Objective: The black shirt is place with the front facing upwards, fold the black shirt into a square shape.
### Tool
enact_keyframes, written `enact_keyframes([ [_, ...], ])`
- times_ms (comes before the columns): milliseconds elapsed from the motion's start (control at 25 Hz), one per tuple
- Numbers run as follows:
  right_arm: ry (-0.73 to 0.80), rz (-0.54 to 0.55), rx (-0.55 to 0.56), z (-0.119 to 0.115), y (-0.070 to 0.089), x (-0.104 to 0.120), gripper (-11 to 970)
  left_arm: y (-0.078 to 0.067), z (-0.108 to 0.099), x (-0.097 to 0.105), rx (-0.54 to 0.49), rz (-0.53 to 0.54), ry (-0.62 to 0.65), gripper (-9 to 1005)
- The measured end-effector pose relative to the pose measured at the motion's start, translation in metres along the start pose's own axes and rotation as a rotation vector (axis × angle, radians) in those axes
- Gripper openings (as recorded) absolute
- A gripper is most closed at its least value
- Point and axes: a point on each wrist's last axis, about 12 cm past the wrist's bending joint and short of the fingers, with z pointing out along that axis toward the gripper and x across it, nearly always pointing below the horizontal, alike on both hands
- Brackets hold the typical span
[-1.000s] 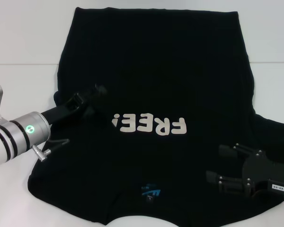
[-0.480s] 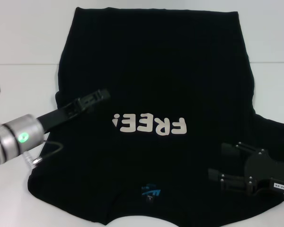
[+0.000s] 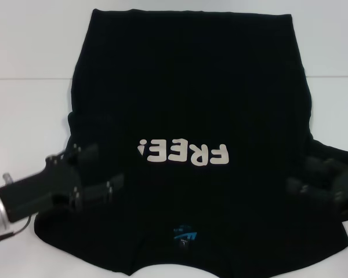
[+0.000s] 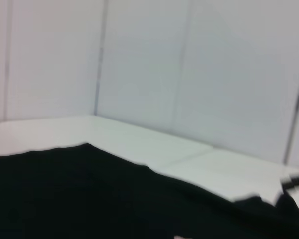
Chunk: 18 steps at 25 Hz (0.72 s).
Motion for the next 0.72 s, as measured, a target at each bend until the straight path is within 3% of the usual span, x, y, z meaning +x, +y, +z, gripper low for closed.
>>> enact_keyframes([
  [280,0.084,0.295,0.154,-0.059,-0.033,-0.04,917,-0.003,-0.008,0.008,0.034,-0.037,0.101,948],
  [400,0.155,0.509,0.188,-0.081,-0.045,-0.063,917,-0.003,-0.009,0.007,0.032,-0.061,0.102,949],
  [560,0.27,0.703,0.203,-0.094,-0.057,-0.092,916,-0.003,-0.009,0.004,0.047,-0.061,0.101,949],
  [720,0.411,0.752,0.291,-0.092,-0.071,-0.112,915,-0.003,-0.007,0.003,0.062,-0.047,0.115,949],
])
